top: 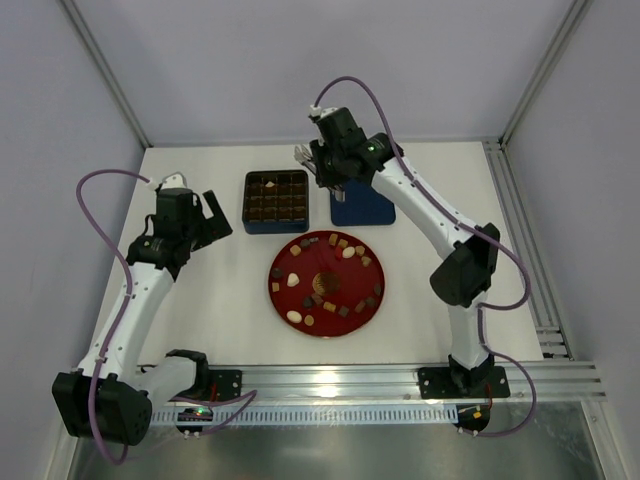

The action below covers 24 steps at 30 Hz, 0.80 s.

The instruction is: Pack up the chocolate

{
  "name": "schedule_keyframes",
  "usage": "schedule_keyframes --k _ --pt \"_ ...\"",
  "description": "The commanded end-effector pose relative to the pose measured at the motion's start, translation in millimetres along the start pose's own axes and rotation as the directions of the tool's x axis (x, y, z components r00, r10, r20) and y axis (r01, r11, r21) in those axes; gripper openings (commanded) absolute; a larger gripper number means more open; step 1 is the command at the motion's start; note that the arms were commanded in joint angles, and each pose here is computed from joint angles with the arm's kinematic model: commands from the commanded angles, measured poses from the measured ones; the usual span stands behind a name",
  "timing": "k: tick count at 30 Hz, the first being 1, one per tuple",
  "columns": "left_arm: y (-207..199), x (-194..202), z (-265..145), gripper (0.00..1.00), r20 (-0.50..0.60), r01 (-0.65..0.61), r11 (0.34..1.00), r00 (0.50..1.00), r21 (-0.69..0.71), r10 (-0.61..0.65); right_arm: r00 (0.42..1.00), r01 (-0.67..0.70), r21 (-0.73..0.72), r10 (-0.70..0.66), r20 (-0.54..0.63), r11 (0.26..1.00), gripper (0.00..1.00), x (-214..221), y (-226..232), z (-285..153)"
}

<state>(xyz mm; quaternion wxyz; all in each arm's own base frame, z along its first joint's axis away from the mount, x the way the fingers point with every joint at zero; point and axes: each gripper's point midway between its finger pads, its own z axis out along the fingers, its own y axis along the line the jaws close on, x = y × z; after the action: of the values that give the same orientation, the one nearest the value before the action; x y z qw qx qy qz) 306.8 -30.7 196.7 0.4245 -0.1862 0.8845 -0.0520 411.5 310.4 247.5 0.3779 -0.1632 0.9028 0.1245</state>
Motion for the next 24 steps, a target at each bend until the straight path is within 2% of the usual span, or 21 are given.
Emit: schedule_keyframes --k 1,10,24 --pt "-2.6 -5.2 0.8 1.00 0.018 0.005 1.000 1.000 0.015 -0.005 0.996 0.012 -0.024 -0.010 0.085 1.000 0.27 -29.9 7.1 10.2" --pt "-3.8 -4.3 0.9 1.00 0.015 0.006 1.000 1.000 0.022 -0.007 0.999 0.004 -0.021 -0.003 0.055 1.000 0.27 -15.1 9.5 51.6" --pt "-3.8 -4.6 1.9 1.00 0.014 0.006 1.000 1.000 0.020 -0.006 1.000 0.004 0.000 -0.004 0.003 1.000 0.27 9.0 4.1 67.7"
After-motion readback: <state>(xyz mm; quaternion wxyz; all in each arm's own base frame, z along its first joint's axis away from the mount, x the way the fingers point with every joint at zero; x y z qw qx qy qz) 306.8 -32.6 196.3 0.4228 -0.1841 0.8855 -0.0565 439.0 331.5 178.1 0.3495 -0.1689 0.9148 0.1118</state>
